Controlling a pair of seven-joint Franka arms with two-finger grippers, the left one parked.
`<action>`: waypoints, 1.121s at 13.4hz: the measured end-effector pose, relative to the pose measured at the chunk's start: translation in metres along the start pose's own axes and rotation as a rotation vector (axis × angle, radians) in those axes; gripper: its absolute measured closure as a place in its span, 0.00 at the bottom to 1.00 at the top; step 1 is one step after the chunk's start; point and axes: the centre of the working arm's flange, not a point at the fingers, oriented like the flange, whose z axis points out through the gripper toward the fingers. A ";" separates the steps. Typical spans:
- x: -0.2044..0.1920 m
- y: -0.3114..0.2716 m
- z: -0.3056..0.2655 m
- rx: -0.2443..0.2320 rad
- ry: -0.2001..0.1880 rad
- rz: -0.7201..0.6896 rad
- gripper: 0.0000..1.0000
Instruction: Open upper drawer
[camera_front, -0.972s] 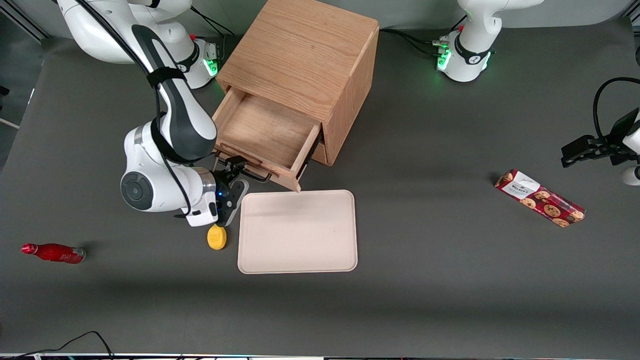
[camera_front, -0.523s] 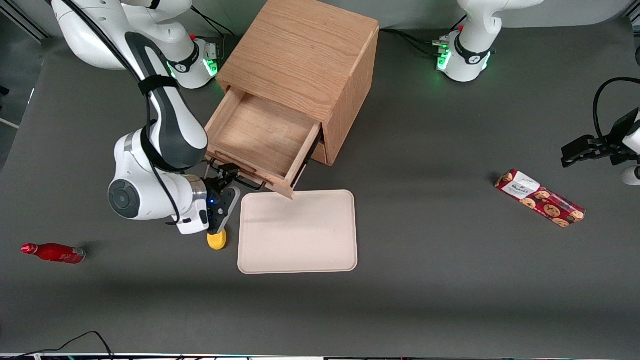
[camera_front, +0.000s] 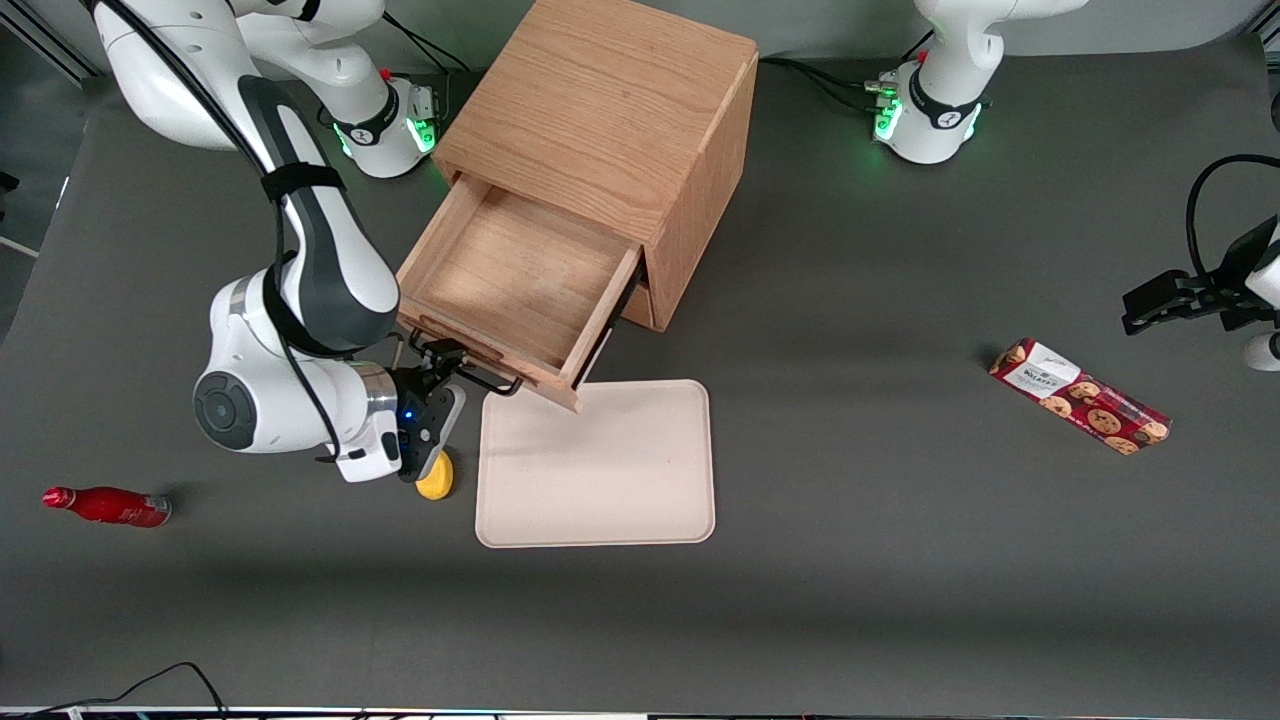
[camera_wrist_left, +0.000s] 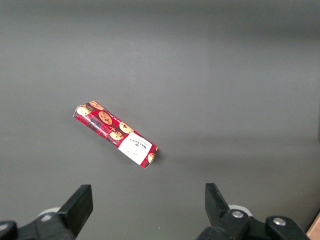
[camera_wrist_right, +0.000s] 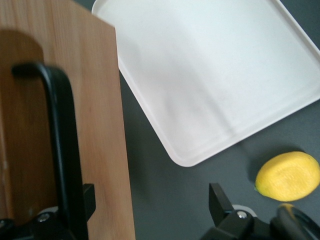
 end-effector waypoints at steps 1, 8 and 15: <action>-0.003 0.005 -0.002 0.002 -0.003 -0.003 0.00; -0.002 0.011 -0.005 0.001 0.002 -0.008 0.00; 0.016 0.009 -0.005 -0.007 0.008 -0.033 0.00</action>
